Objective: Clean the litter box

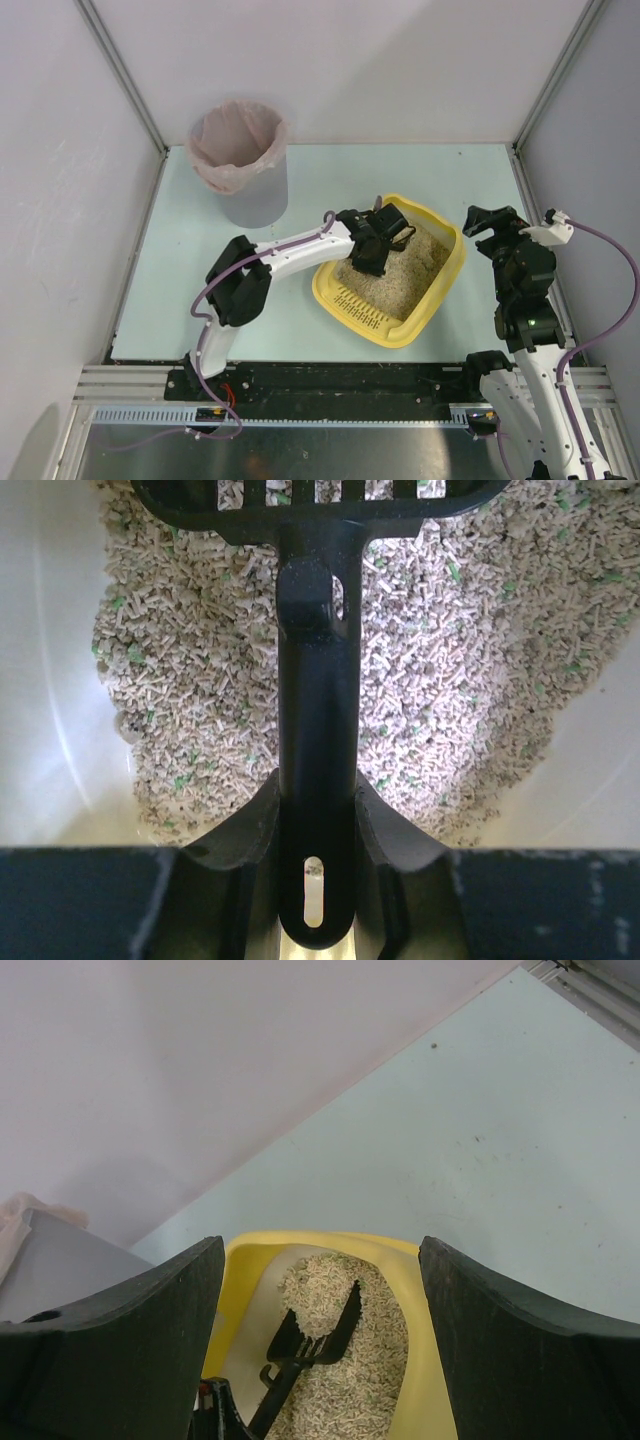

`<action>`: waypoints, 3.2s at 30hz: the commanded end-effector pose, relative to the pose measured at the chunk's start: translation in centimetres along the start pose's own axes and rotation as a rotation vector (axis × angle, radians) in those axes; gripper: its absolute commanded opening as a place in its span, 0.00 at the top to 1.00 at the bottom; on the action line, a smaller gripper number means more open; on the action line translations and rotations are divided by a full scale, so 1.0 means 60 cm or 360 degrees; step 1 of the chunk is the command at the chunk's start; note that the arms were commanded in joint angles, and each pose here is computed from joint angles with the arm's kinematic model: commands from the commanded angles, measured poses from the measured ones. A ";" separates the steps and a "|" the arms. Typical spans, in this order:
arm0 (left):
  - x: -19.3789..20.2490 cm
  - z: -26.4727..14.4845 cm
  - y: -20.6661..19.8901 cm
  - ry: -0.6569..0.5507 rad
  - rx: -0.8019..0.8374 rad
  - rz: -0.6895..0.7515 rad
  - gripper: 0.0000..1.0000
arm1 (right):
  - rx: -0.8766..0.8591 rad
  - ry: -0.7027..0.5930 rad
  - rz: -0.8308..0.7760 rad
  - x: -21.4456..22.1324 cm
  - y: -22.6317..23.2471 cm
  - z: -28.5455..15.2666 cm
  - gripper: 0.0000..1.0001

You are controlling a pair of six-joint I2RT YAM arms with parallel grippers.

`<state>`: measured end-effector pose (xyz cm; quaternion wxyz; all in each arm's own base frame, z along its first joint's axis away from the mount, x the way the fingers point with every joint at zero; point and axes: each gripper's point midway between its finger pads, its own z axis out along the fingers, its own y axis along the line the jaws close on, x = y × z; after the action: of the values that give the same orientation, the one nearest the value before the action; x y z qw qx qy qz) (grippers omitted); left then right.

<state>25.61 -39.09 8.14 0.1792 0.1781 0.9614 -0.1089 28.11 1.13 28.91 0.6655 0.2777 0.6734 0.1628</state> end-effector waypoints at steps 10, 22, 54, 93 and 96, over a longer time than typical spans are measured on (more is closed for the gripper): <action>-0.031 0.059 0.021 -0.0125 -0.0075 -0.0012 1.00 | 0.0014 -0.0029 -0.0013 -0.007 -0.003 0.002 0.16; -0.024 0.086 0.032 -0.0209 -0.0073 0.0002 1.00 | -0.0009 -0.0027 -0.0015 -0.003 0.000 0.004 0.16; -0.052 0.025 0.066 -0.0705 -0.0155 0.0026 1.00 | -0.0025 -0.0024 -0.0006 -0.002 0.003 0.005 0.16; 0.005 -0.025 0.026 -0.0682 -0.0019 0.0445 1.00 | -0.0050 -0.0037 0.0013 -0.008 0.008 -0.004 0.16; 0.005 -0.031 0.018 -0.0686 -0.0004 0.0501 1.00 | -0.0055 -0.0039 0.0015 -0.009 0.009 -0.004 0.16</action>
<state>25.00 -36.51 5.89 0.3532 0.2790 0.8878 -0.0967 27.97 1.39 28.61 0.6641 0.2718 0.6758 0.1685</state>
